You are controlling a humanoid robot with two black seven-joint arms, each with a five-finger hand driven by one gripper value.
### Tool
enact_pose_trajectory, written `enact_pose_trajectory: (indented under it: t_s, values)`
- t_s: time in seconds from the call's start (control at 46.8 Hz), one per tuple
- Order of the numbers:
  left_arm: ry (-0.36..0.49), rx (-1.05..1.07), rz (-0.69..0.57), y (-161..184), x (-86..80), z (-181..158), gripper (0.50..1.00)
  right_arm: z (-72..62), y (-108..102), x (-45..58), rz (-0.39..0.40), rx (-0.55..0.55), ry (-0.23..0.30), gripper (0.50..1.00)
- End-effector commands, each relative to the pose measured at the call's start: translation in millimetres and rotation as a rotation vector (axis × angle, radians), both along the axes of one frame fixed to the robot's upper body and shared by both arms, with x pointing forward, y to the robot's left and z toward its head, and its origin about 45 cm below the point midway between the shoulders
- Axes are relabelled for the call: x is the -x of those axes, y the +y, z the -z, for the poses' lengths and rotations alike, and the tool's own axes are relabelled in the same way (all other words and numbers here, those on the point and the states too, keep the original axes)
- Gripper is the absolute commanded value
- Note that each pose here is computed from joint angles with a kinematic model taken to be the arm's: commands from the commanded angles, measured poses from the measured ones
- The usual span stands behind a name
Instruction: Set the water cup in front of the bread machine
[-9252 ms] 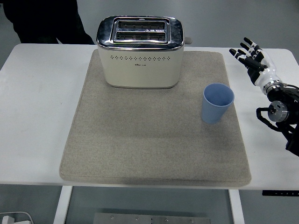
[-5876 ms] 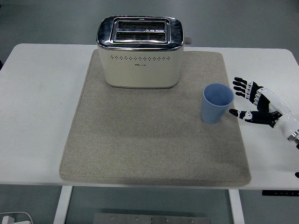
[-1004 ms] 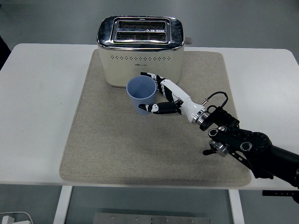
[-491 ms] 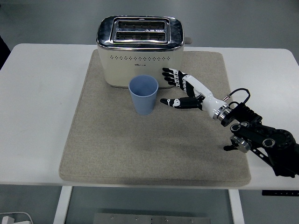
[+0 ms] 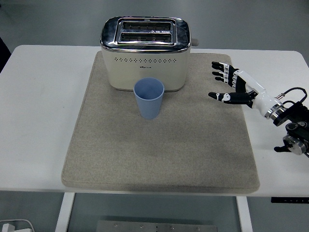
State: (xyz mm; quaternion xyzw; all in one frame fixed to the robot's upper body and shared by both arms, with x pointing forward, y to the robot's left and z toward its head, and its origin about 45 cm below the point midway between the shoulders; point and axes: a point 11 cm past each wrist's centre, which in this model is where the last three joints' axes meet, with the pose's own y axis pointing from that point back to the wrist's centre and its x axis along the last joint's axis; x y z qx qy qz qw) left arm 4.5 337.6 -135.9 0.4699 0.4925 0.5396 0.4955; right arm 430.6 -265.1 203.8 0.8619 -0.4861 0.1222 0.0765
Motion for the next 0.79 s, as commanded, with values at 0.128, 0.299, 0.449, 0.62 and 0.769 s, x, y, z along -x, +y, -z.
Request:
enact_pose_trajectory:
  t_s: [0.128,0.299,0.449,0.62,0.769]
  values:
    - [0.000,-0.001,0.000,0,0.0,0,1.000,-8.8,-36,-18.3,0.165,-0.096,0.003,0.919]
    - [0.000,-0.001,0.000,0,0.0,0,1.000,-21.1,-49,-34.6,0.271,-0.210,0.000,0.919]
    - [0.000,-0.001,0.000,0,0.0,0,1.000,-22.0,-42,-48.2,0.306,-0.215,-0.010,0.919]
    - [0.000,-0.001,0.000,0,0.0,0,1.000,-20.8,-20,-52.4,0.295,-0.251,-0.004,0.919]
    - [0.000,-0.001,0.000,0,0.0,0,1.000,-28.3,-2,-59.3,0.279,-0.271,-0.015,0.919]
